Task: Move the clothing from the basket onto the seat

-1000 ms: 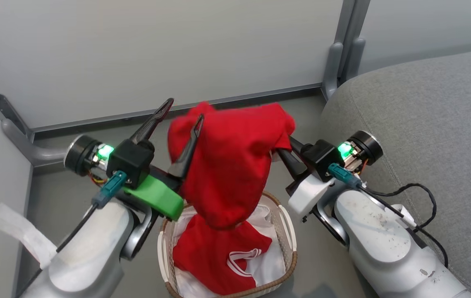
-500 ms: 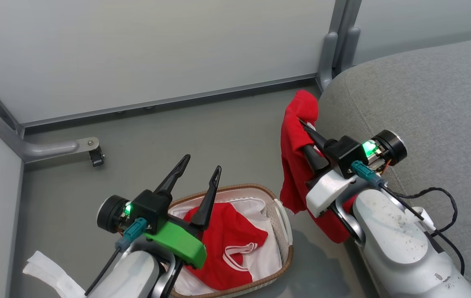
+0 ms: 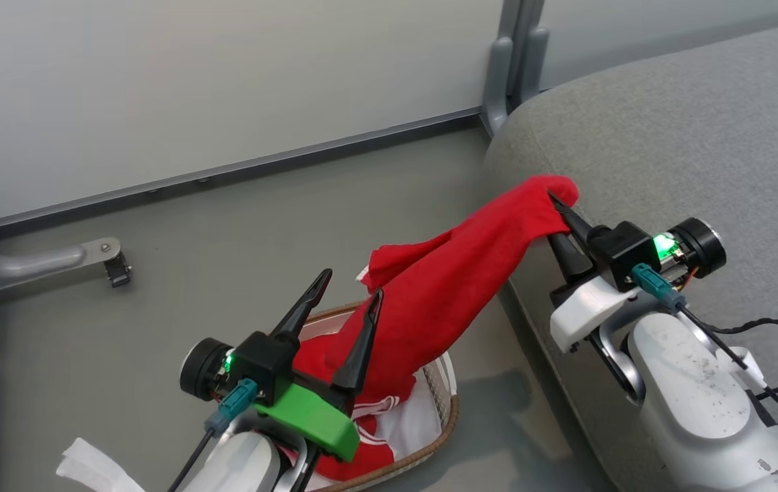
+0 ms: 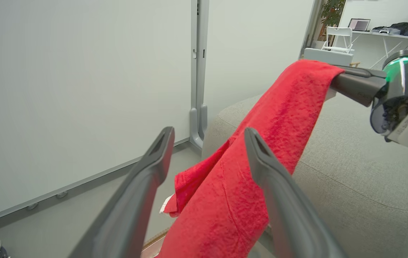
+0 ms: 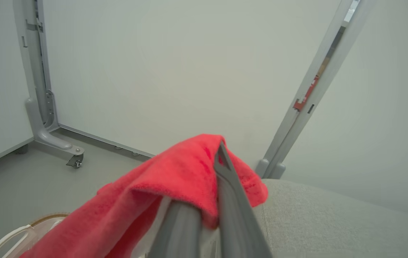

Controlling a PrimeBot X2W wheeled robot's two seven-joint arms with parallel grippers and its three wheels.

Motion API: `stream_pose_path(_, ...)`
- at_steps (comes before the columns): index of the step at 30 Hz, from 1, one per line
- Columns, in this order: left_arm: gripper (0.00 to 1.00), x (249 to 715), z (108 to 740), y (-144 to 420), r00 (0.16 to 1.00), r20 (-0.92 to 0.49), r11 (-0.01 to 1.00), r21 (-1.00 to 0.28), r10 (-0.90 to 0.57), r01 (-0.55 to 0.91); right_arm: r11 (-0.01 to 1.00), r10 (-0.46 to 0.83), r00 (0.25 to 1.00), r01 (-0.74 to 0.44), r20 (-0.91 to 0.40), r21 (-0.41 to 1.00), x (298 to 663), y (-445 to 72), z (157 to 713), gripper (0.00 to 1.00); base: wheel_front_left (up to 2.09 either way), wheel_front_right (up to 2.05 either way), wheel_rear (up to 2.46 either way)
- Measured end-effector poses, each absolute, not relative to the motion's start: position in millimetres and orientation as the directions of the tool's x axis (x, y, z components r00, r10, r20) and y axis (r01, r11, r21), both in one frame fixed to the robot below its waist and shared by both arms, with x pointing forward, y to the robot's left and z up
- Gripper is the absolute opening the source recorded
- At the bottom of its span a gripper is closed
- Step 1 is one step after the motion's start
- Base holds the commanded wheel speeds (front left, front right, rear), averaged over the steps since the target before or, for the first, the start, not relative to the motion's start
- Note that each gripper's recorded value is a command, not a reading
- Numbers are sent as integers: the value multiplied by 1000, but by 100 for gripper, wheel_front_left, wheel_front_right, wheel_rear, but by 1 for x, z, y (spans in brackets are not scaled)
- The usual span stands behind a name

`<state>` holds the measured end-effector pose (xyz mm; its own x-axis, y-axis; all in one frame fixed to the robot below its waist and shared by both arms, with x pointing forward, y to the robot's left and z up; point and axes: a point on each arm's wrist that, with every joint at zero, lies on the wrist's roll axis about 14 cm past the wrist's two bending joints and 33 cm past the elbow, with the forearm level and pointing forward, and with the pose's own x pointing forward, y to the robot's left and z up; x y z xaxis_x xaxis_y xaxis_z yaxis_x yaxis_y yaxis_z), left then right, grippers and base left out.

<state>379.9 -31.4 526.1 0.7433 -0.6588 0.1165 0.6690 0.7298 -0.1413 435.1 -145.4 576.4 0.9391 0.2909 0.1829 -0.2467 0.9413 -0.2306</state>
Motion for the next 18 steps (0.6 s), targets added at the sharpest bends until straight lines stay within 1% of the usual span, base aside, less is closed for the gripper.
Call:
stream_pose_path(3,100,378,524,-43,727,117,710,-159,-676,686,952,239,954,-193,183,-238,430,-168,577,0,0,0,0)
stream_pose_path(6,100,376,523,-59,693,121,674,-165,-710,720,962,175,967,-128,187,-242,422,-194,577,0,0,0,0)
stream_pose_path(14,100,369,511,-105,575,111,555,-170,-810,814,968,-1,984,45,180,-245,399,-258,575,0,0,0,0)
stream_pose_path(18,100,367,503,-125,515,108,493,-178,-851,852,963,-67,987,103,148,-249,391,-280,564,0,0,0,0)
